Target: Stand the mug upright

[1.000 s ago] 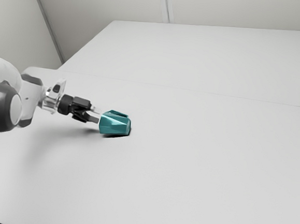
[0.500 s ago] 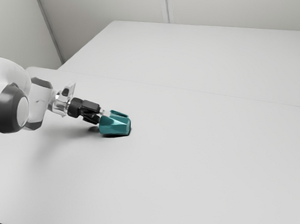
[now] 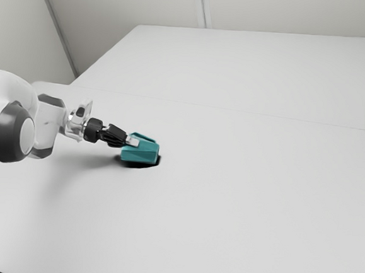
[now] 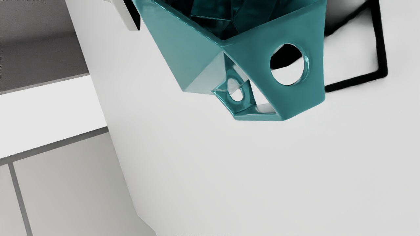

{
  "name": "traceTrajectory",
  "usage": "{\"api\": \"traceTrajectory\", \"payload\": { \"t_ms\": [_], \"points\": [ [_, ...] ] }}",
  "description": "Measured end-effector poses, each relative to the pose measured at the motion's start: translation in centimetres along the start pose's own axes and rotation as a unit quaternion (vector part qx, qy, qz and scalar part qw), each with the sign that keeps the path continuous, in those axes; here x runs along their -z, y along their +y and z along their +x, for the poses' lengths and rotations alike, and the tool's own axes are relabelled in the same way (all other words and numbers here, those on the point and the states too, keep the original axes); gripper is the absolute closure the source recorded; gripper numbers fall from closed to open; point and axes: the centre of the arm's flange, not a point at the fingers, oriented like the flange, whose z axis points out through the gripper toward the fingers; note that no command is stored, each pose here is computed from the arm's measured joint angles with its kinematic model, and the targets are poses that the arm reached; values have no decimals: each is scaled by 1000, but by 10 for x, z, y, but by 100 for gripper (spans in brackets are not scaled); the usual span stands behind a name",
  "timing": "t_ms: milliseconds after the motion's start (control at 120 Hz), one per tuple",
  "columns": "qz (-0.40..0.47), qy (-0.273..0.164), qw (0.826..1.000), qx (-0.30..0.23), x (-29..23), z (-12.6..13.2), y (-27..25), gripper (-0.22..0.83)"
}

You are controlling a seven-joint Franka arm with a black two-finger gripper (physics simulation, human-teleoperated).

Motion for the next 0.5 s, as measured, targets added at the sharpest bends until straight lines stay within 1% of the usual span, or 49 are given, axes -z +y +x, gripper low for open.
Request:
{"api": "traceTrajectory", "payload": {
  "t_ms": [192,367,442,500],
  "points": [
    [-11,5,1000,-8,-2,3,10,76],
    [-16,15,999,-40,8,21,49,78],
    [-8,7,999,-53,9,28,70,78],
    [3,-9,998,-63,4,34,87,78]
  ]
}}
